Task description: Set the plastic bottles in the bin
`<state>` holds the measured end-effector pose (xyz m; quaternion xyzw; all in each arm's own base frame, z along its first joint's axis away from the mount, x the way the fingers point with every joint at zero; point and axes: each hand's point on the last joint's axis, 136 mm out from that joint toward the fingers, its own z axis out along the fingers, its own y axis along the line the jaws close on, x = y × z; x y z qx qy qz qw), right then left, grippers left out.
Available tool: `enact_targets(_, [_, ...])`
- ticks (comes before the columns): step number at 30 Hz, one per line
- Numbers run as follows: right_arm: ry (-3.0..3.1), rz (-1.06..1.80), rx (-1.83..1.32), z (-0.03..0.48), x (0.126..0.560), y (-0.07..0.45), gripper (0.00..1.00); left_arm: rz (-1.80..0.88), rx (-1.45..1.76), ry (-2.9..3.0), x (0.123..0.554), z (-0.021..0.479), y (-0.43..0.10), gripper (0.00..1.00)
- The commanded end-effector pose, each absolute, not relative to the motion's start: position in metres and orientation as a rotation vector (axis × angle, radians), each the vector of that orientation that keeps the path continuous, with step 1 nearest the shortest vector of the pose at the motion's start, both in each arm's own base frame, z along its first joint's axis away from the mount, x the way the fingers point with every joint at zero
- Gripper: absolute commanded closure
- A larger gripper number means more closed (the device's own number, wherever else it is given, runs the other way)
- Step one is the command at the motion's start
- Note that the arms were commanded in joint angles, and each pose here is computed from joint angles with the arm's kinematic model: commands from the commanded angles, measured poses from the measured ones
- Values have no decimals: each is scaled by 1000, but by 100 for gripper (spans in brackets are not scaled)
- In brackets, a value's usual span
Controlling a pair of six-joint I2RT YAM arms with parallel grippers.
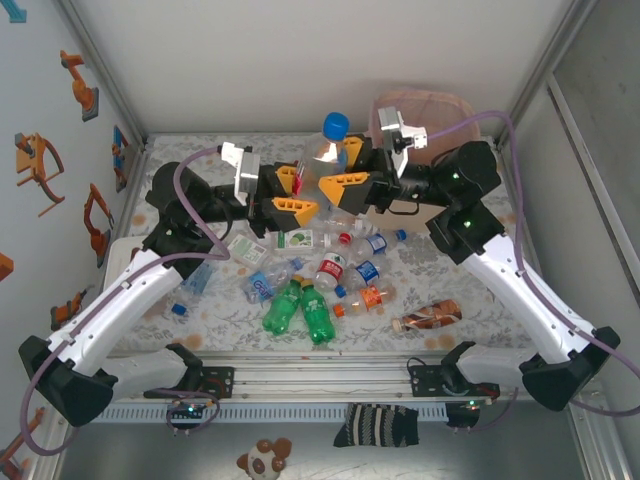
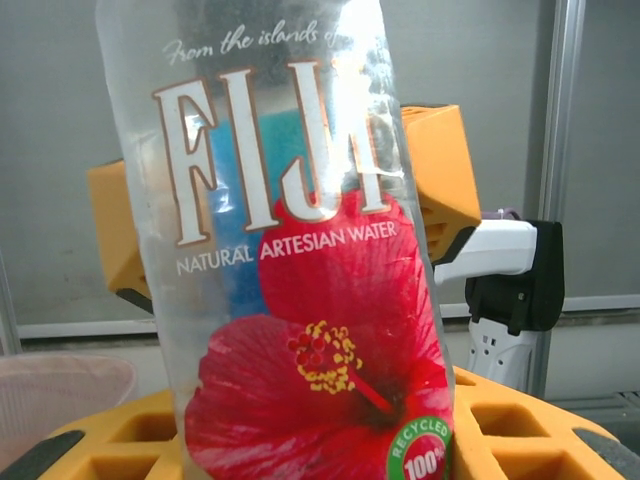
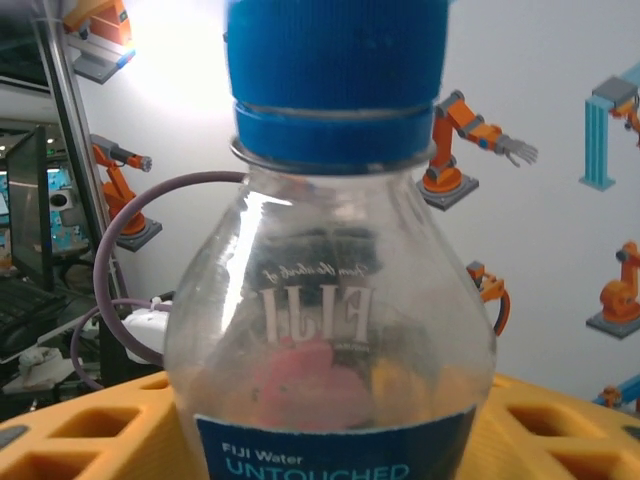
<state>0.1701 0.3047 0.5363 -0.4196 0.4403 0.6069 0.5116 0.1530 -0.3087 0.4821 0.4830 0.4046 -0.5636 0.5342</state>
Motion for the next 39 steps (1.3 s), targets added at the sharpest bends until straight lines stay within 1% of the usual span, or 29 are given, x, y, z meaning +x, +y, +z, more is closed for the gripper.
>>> enact_targets(1, [942,1470,-1019,564,150,293,49,-1309,1167,867,140,503,-302,59])
enact_targets(2, [937,1470,-1020,566,148,293,52,-1309,1165,870,141,502,-303,59])
enact_targets(6, [935,1465,-1010,569,147,291,58,-1305,1158,876,144,501,-304,57])
enact_targets(7, [938,1464,-1007,569,147,291,59,-1300,1152,880,145,501,-304,55])
enact_targets(9, [941,1456,-996,569,149,290,59,-1287,1138,893,148,499,-304,43])
enact_targets(13, [987,1361,-950,568,158,286,59,-1222,1108,945,154,491,-300,31])
enact_targets(15, [1060,1257,-904,563,170,282,59,-1164,1069,1003,163,483,-296,29])
enact_targets(21, [1279,951,-764,545,217,261,59,-944,862,1262,207,453,-274,24])
enact_targets(24, [1403,816,-658,534,251,246,59,-851,737,1410,231,436,-260,24])
enact_targets(28, [1564,628,-478,518,302,213,61,-786,571,1599,257,416,-238,23])
enact_targets(32, [1701,526,-312,500,351,178,64,-781,420,1737,278,395,-218,23])
enact_targets(34, [1763,486,-248,489,373,164,66,-748,359,1797,287,383,-208,19])
enact_targets(39, [1907,386,-169,456,421,145,68,-692,287,1927,298,354,-196,17])
